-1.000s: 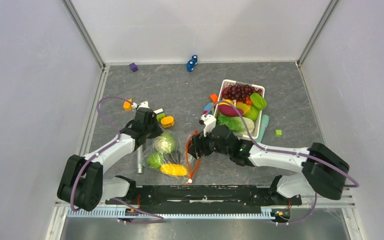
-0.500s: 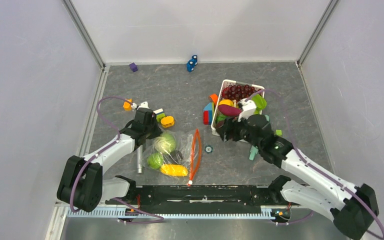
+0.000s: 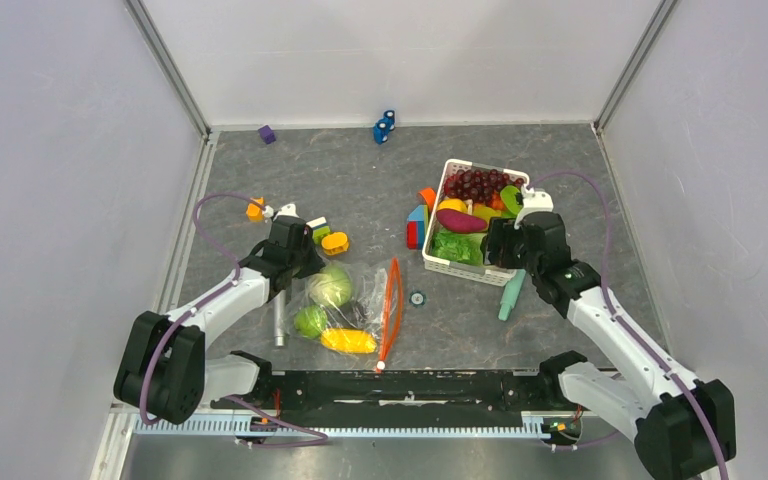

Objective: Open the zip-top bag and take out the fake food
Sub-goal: Pick up the fake fruit from the zipper food storage bag, then place the fake fruit in the bin.

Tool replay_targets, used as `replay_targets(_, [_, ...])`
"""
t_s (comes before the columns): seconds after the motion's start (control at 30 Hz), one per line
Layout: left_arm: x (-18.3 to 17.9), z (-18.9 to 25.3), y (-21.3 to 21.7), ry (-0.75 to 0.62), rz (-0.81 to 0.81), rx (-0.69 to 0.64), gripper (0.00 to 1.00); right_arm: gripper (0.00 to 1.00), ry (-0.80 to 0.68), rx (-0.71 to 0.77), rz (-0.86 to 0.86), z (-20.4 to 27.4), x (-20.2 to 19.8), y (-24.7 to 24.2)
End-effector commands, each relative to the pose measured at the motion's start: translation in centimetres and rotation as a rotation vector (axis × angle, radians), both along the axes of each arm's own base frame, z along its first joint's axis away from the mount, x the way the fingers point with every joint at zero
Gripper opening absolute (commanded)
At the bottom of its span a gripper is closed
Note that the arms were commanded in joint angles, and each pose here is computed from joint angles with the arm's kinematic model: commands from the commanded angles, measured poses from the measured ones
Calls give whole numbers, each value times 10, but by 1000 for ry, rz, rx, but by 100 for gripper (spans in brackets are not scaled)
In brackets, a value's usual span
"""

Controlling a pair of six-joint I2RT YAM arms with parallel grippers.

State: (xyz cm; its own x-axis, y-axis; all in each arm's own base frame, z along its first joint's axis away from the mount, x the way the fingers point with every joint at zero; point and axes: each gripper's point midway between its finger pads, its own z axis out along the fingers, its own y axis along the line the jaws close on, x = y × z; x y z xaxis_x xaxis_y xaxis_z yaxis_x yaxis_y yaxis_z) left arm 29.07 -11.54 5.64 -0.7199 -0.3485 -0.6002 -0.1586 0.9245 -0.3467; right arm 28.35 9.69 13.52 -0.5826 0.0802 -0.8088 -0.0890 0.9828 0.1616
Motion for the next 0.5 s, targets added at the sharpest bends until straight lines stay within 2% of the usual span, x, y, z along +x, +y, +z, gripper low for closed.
replay_targets(0.0, [-5, -3, 1, 8, -9, 7, 2, 67, -51, -31, -27, 16, 17, -11])
replay_targets(0.23, [-5, -4, 1, 7, -11, 6, 2, 69, -13, -43, -18, -3, 15, -12])
replay_targets(0.47, [-5, -5, 1, 10, -12, 7, 2, 87, -20, -42, -9, -3, 14, -12])
